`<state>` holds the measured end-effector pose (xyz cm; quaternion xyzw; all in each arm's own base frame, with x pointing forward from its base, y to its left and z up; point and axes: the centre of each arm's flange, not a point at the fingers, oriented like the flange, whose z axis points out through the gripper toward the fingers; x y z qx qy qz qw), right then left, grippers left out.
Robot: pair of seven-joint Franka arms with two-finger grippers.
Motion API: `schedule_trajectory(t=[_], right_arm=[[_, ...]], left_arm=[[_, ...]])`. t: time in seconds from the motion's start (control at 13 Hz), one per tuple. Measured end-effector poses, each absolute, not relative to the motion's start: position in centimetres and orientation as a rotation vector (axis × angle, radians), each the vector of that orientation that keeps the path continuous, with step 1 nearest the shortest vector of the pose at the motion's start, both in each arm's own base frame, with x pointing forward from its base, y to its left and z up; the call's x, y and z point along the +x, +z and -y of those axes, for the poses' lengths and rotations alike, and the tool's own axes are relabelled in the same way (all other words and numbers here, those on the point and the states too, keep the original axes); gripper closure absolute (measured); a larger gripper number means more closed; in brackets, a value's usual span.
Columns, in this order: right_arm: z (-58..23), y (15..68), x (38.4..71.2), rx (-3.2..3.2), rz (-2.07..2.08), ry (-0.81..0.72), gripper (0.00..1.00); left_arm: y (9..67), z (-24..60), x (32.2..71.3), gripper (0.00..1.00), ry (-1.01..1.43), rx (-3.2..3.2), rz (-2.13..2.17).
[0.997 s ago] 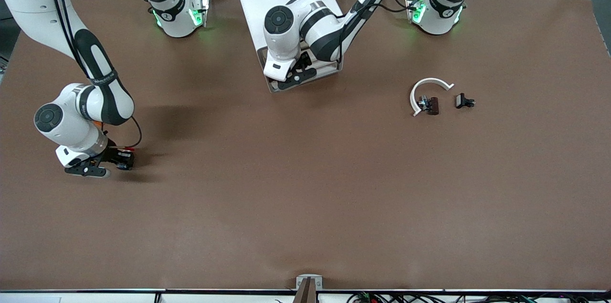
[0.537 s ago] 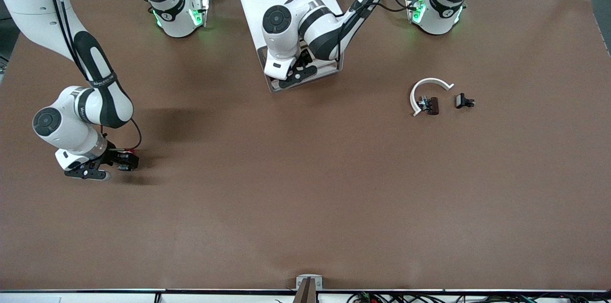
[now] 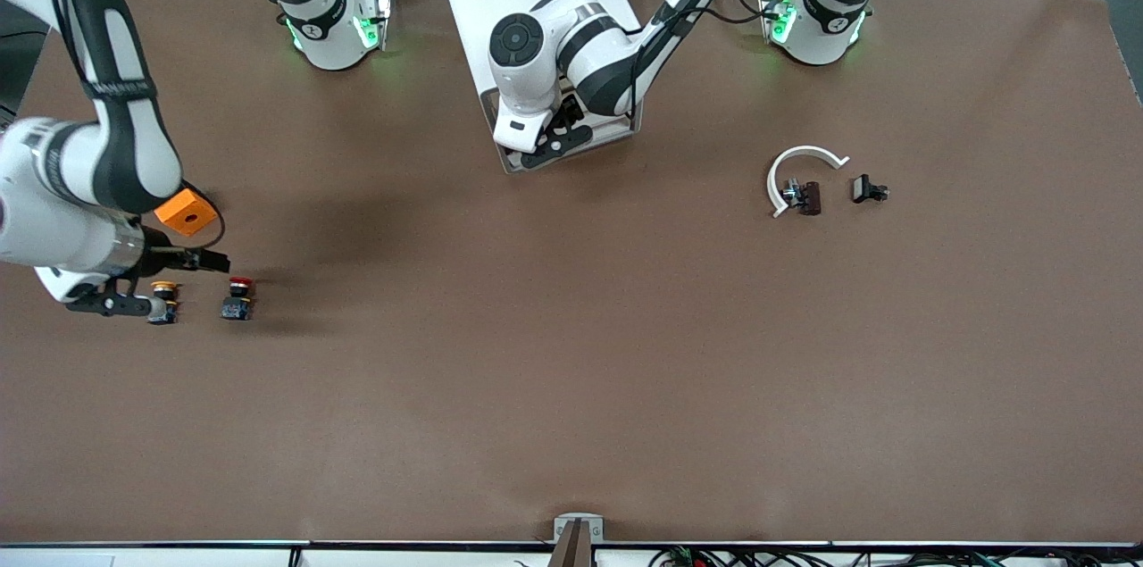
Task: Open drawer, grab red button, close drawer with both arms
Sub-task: 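Place the red button beside the orange button with the right gripper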
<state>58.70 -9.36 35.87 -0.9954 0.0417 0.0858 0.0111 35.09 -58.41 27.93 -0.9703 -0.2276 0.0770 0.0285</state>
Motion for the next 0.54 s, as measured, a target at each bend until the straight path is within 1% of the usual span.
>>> schedule_trajectory(t=[0.15, 0.38, 0.54], right_arm=[[8.7, 41.3, 57.5, -3.104, -0.143, 0.239, 0.0], [7.7, 47.0, 55.7, -3.107, -0.195, 0.173, 0.0], [5.9, 51.1, 53.8, -3.107, -0.218, 0.155, 0.0]], left_arm=[[28.4, 57.4, 37.8, 0.0, 0.208, -2.998, 0.747], [29.6, 55.4, 42.3, 0.0, 0.167, -3.026, 0.766], [30.2, 53.7, 45.4, 0.0, 0.139, -3.056, 0.723]])
